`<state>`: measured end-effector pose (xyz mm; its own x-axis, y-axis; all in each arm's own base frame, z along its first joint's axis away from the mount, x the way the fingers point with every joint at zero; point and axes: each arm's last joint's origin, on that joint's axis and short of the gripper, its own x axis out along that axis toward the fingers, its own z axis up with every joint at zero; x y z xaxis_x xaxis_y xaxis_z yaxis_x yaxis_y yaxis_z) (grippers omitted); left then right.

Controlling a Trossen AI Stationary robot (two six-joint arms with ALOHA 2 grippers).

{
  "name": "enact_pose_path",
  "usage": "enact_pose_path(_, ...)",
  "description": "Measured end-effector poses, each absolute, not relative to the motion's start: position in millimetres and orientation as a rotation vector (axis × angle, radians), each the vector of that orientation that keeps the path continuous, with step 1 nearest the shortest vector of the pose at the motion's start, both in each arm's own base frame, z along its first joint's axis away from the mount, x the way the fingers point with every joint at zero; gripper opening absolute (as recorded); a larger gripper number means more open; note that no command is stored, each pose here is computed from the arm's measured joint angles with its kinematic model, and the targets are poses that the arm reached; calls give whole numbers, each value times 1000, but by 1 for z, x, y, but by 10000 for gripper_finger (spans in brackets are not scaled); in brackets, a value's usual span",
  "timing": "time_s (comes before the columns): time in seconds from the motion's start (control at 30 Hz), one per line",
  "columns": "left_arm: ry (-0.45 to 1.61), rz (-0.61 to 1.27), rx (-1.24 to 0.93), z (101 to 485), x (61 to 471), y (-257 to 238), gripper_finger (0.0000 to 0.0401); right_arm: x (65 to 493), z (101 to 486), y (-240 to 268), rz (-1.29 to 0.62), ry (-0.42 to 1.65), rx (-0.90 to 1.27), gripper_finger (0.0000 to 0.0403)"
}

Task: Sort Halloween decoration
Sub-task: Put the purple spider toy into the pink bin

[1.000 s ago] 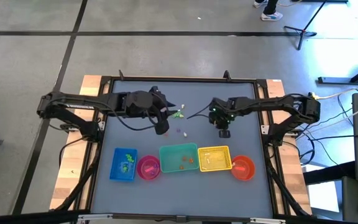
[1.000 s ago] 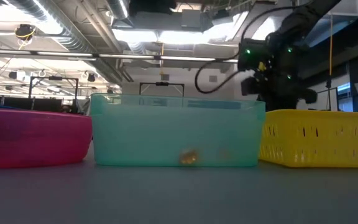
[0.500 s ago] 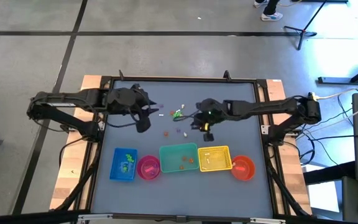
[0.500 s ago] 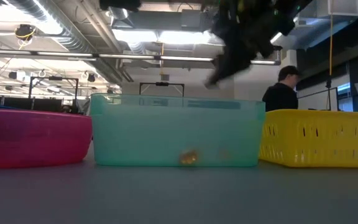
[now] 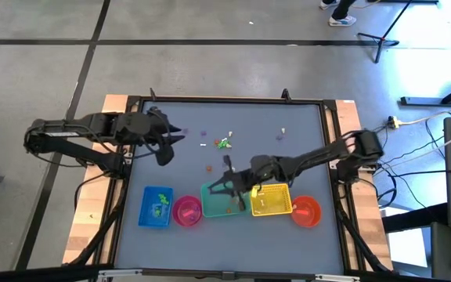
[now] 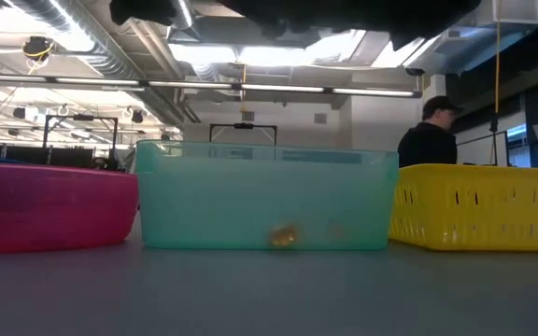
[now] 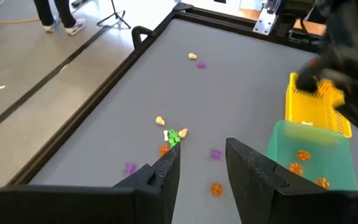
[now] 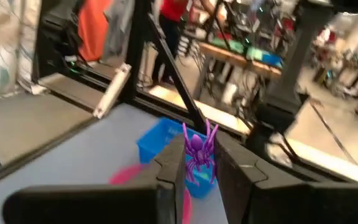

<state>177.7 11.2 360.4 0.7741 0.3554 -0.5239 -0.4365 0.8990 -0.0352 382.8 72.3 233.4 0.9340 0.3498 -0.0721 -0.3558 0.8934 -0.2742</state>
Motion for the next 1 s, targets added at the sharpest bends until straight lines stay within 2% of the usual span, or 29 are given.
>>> enact_pose_path(0.17,524,432,-166,360,177,11,113,413,219,92,394,-13,-289,73)
enact_pose_path(0.43,476,425,-176,364,180,11,113,456,191,103,425,122,-289,73)
enact_pose_path(0.7,473,424,-177,364,180,11,113,468,180,105,436,214,-289,80)
enact_pose_path(0.83,473,423,-177,364,180,11,113,468,180,105,436,211,-289,107)
enact_pose_path(1.0,473,423,-177,364,180,11,113,467,178,105,439,237,-289,171)
